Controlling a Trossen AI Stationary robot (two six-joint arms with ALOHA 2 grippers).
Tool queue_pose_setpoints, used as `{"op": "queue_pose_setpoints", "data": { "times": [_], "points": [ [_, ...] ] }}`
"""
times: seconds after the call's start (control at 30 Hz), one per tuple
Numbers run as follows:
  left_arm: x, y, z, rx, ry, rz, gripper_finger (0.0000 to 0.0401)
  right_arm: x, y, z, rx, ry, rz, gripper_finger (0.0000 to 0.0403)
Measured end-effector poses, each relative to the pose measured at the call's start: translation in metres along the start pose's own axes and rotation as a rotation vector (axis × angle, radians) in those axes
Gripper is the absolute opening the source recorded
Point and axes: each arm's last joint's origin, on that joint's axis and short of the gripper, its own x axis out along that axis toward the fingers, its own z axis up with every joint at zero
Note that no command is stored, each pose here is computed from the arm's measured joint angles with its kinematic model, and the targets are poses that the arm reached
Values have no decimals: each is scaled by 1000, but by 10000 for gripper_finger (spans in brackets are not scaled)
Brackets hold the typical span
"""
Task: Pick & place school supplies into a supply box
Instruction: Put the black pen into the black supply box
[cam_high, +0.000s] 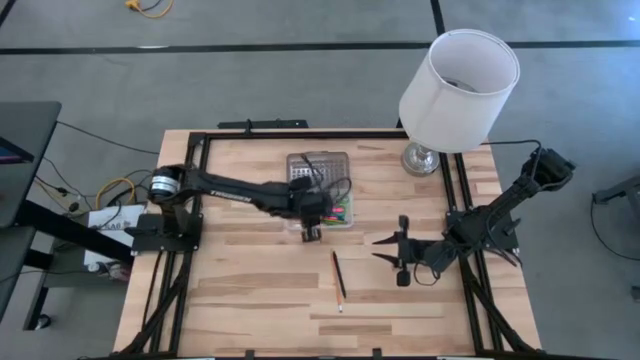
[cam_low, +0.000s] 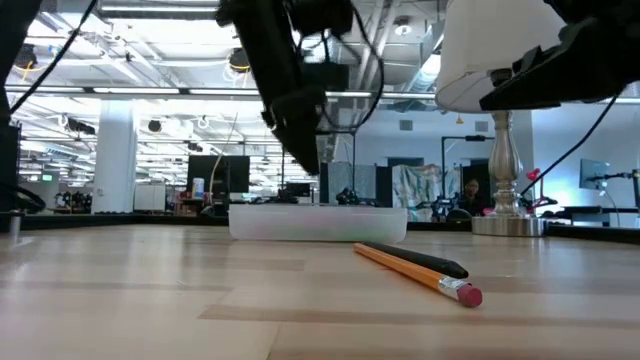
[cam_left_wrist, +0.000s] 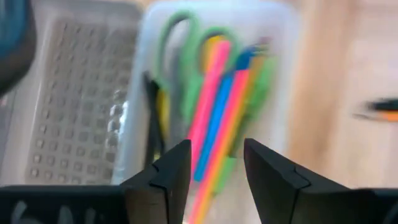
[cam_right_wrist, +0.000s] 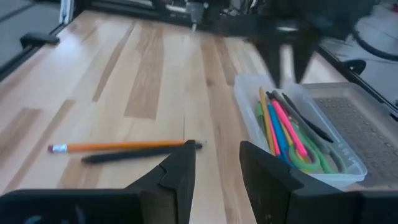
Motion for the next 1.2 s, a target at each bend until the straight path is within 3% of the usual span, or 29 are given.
{"op": "queue_pose_setpoints", "data": {
  "times": [0.23, 0.53, 0.9, 1.2],
  "points": [
    [-43, -67, -14, 190, -94, 35, 144, 8, -9, 9, 80, -55, 51, 121],
    [-77, -151, -62, 351, -279, 184, 144, 25, -11, 12, 214, -55, 84, 121],
    [-76, -185, -129, 248, -471, 348, 144, 82, 25, 31, 254, 28, 111, 121],
    [-89, -196, -153, 292, -569, 426, 144, 115, 45, 34, 393, 247, 12, 121]
  ]
}}
